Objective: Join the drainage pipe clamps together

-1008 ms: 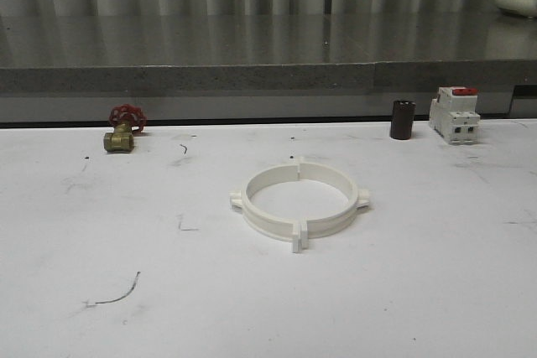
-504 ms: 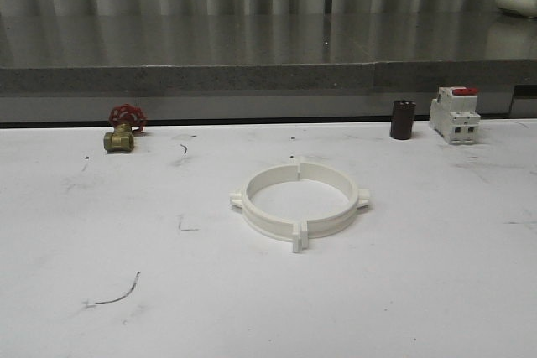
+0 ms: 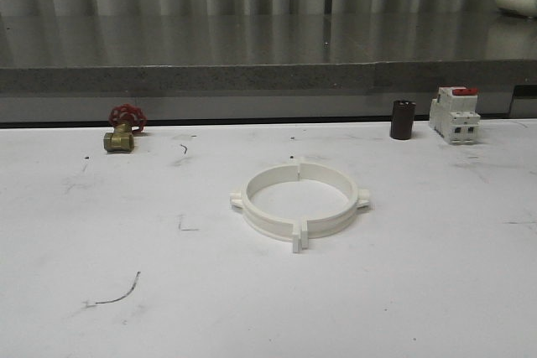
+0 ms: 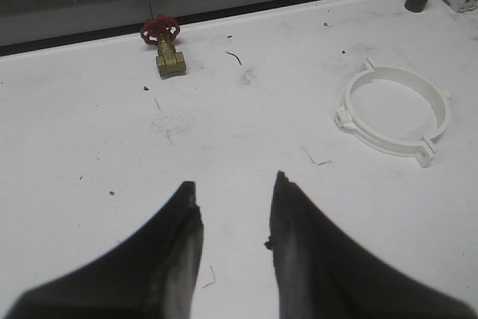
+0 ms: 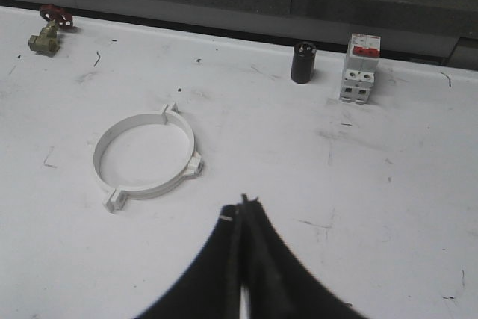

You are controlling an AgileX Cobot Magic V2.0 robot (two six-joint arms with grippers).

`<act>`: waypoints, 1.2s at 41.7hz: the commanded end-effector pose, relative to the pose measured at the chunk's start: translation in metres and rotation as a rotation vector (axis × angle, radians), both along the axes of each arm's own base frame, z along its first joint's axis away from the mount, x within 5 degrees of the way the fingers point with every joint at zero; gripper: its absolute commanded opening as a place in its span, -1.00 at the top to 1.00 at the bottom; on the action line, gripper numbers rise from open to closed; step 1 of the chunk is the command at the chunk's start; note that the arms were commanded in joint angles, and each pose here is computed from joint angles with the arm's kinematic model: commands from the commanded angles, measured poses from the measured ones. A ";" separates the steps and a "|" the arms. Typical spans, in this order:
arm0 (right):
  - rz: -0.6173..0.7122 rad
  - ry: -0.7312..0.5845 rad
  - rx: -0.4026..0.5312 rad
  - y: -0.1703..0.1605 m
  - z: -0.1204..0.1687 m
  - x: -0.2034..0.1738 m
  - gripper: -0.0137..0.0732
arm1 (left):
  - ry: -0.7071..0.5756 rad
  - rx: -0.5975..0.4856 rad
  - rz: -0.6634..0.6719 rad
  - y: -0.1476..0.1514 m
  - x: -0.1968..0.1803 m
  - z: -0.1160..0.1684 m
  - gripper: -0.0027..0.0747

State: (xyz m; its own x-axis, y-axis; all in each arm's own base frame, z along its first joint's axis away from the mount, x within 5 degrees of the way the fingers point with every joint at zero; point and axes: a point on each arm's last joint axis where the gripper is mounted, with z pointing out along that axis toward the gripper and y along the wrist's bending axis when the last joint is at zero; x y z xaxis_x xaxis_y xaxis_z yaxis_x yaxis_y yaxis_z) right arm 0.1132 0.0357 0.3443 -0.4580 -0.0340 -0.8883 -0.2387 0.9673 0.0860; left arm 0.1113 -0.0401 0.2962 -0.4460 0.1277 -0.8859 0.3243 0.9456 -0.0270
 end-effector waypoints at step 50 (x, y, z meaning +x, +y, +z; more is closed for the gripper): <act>0.000 -0.099 0.019 0.000 0.014 0.002 0.95 | -0.444 -0.040 0.404 0.044 -0.055 -0.077 0.98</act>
State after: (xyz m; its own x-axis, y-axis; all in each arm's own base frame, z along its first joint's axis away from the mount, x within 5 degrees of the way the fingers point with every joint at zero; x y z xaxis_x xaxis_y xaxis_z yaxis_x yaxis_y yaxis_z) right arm 0.1132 0.0357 0.3445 -0.4568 -0.0337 -0.8889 -0.2390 0.9672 0.0861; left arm 0.0560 0.0041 0.2145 -0.1721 -0.0165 -0.9849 -0.0674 0.9977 -0.0050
